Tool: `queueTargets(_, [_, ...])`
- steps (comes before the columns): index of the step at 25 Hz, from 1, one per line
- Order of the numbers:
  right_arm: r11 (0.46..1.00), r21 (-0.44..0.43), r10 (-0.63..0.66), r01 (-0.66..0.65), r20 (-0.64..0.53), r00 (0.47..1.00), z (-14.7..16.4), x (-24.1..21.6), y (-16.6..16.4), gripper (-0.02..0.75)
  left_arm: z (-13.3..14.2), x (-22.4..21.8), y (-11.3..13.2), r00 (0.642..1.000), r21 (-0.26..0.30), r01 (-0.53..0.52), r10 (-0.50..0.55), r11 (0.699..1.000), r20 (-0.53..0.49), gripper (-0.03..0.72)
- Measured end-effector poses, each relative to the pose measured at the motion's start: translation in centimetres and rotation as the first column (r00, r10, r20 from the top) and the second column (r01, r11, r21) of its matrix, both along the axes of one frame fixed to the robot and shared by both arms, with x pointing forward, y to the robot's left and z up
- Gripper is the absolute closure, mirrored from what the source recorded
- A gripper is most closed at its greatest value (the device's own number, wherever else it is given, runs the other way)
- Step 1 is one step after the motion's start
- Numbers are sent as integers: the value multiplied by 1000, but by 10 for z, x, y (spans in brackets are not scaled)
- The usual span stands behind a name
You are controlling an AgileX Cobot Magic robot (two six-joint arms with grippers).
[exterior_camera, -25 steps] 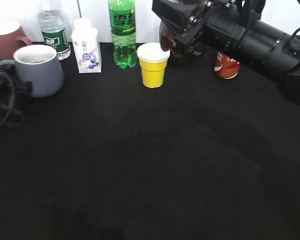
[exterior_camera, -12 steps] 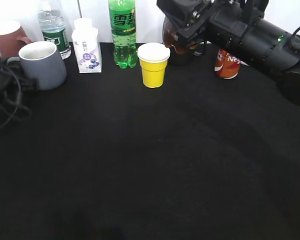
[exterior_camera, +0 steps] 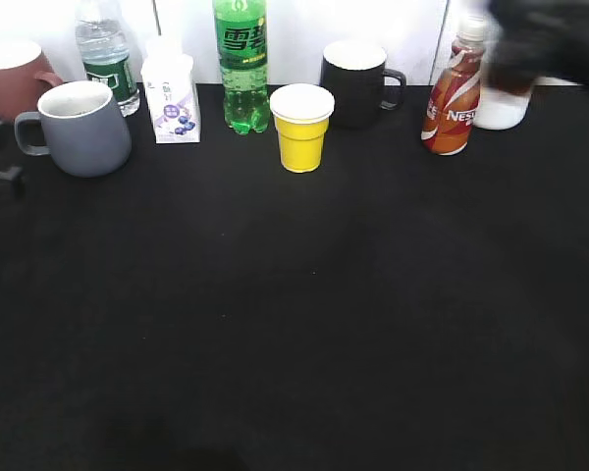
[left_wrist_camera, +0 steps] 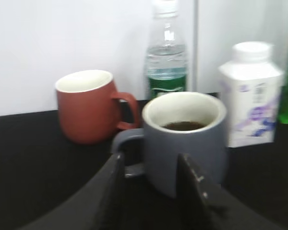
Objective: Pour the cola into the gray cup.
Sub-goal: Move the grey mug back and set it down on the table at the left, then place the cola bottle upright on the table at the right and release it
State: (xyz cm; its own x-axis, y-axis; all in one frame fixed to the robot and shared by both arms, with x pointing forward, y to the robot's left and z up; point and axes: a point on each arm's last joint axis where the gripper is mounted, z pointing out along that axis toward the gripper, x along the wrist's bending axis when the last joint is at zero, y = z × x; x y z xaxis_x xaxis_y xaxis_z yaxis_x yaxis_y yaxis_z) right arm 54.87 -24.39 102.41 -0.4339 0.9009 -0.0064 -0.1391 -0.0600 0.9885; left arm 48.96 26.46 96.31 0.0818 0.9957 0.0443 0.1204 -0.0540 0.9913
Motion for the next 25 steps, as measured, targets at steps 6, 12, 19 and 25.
queueTargets(6, [958, 25, -283, 286, -85, 955, -62, 25, -57, 356, 21, -17, -18, 994, -7, 101, -102, 995, -31, 407])
queueTargets(12, [966, -1, -257, 259, -134, 957, -139, 98, -59, 362, 21, -18, -20, 991, 18, 133, -132, 991, -35, 407])
queueTargets(19, [966, -1, -255, 257, -127, 959, -139, 95, -59, 106, 21, -18, -21, 989, 25, 142, -141, 990, -34, 407])
queueTargets(25, [961, -17, -273, 275, -193, 943, -108, 28, -56, 100, 21, -18, -22, 984, 25, 147, -144, 989, -106, 405])
